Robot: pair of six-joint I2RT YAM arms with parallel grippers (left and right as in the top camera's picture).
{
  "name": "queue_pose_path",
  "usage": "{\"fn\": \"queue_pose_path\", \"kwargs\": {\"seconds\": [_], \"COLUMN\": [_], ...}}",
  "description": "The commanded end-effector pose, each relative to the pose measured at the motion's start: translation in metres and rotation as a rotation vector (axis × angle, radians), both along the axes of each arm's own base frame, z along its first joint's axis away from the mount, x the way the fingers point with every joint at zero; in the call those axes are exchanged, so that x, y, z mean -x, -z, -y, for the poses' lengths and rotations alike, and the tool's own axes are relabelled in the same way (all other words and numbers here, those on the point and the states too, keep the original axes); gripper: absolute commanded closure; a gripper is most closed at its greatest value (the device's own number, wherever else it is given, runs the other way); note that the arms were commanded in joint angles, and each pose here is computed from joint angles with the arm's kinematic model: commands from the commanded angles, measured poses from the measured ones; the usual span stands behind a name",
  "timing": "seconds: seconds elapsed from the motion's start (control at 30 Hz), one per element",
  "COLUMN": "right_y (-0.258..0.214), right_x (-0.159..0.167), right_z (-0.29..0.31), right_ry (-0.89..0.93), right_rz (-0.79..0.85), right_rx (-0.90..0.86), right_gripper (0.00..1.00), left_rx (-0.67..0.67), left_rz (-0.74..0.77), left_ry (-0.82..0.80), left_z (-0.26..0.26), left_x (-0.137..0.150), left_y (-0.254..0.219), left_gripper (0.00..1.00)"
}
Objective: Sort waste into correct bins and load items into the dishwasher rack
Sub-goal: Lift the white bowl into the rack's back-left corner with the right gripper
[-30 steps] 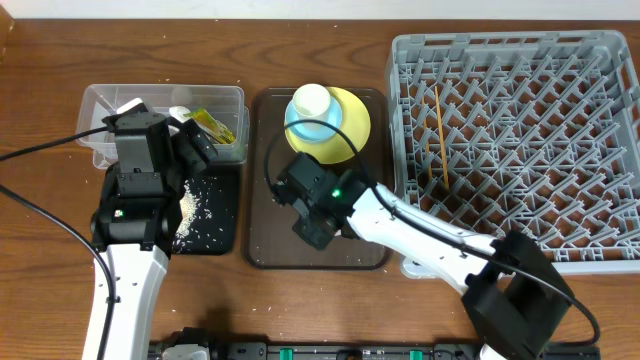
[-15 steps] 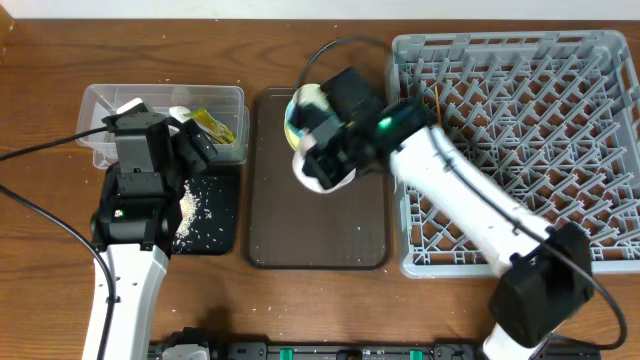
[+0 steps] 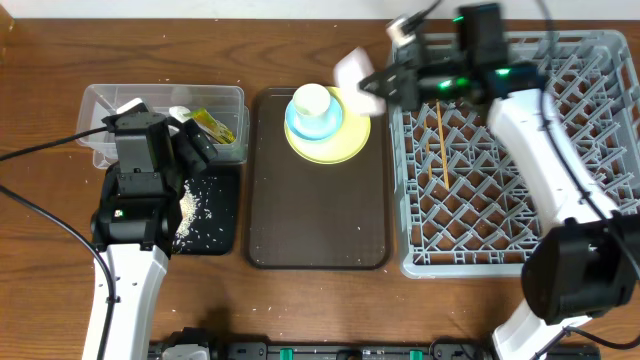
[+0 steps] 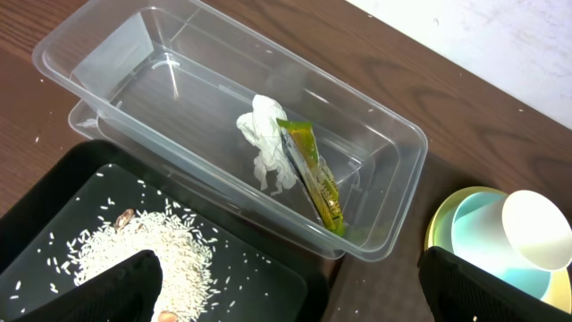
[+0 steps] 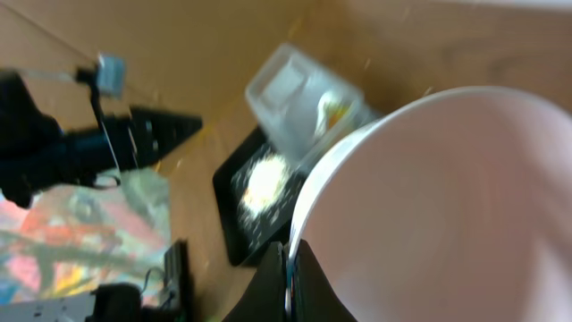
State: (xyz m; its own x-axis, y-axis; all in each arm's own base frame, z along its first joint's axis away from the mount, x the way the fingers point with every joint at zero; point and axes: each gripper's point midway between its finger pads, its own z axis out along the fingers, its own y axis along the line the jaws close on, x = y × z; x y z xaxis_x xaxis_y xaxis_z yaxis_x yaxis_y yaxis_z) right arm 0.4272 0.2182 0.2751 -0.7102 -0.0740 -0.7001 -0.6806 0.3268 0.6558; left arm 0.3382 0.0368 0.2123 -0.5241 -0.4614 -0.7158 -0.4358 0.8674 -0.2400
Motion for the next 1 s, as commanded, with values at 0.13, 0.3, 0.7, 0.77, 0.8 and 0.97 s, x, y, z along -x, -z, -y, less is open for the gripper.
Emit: {"fn": "queue_pose_path", "kwargs": {"seconds": [0.13, 0.3, 0.7, 0.77, 0.8, 0.97], "right_y": [-0.032, -0.03, 0.013, 0.027, 0.032, 0.055], "right_x": [-0.029, -0.048, -0.072, -0.075, -0.075, -0.076], "right_z": [0.064, 0.094, 0.092, 0.091, 0.09, 0.088], "right_ry": [0.106, 0.196, 0.186, 0.178, 0.17, 0.107], "right_rz": [0.068, -0.001, -0.212, -0.241, -0.253, -0.294], "right_rx": [-0.086, -0.123, -0.207, -0.211, -0.215, -0.247], "right_gripper": [0.99, 0.99, 0.99, 0.99, 0.99, 0.99], "left_rx": [-0.016, -0.016, -0.016, -0.016, -0.016, -0.016], "left_rz": [0.01, 0.01, 0.01, 0.01, 0.01, 0.01], "left_ry": [-0.001, -0.001, -0.001, -0.001, -0.001, -0.001], "left_z": [-0.003, -0.003, -0.003, -0.003, -0.003, -0.003], "left_x": [-0.001, -0.001, -0.001, -0.001, -0.001, -0.001], "left_y": [-0.006, -0.006, -0.006, -0.006, -0.006, -0.006], "left_gripper": [0.06, 0.06, 0.06, 0.06, 0.05, 0.06]}}
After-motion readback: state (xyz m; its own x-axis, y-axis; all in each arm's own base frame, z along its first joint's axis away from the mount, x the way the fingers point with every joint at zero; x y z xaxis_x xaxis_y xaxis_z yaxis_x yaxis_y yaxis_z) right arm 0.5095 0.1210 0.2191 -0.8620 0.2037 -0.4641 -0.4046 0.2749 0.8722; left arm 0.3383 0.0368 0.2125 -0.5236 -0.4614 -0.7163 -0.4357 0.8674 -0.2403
